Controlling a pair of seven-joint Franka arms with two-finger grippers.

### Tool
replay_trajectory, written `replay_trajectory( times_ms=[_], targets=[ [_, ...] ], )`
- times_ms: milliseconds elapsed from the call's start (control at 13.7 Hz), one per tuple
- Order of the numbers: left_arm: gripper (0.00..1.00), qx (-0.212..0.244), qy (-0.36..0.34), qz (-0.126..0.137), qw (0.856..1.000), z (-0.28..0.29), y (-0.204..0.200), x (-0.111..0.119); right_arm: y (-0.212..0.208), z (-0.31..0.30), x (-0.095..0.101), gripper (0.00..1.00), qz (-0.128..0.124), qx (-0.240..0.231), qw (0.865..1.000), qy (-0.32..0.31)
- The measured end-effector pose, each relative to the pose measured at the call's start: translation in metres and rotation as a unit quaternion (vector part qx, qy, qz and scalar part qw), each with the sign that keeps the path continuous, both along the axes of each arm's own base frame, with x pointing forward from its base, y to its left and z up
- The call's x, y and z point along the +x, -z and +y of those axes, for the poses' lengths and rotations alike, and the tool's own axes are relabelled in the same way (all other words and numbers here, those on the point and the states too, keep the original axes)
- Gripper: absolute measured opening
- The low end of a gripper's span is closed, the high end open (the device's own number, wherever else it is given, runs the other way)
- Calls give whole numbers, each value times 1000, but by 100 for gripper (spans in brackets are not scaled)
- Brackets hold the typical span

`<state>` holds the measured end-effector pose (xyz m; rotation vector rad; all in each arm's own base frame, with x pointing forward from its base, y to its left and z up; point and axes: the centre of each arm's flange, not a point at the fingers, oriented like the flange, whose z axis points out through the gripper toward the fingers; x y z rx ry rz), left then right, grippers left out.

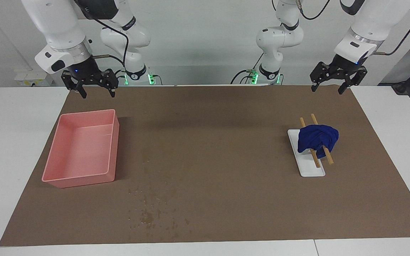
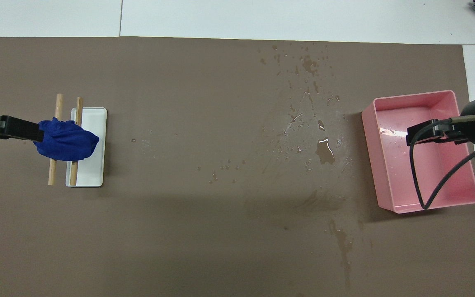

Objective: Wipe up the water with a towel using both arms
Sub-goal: 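Lift the blue towel with the left gripper while the right gripper approaches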

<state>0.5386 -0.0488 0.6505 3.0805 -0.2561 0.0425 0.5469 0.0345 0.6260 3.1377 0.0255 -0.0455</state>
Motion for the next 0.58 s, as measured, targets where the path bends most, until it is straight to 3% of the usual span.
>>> replay_trajectory(
  times_ms=[365, 584],
  targets=[
    [100, 0, -2, -4, 1000, 2, 0, 1, 0, 0, 0, 100, 0, 0, 1000, 0],
    [100, 0, -24, -24, 999, 20, 11, 11, 0, 0, 0, 100, 0, 0, 1000, 0]
  ],
)
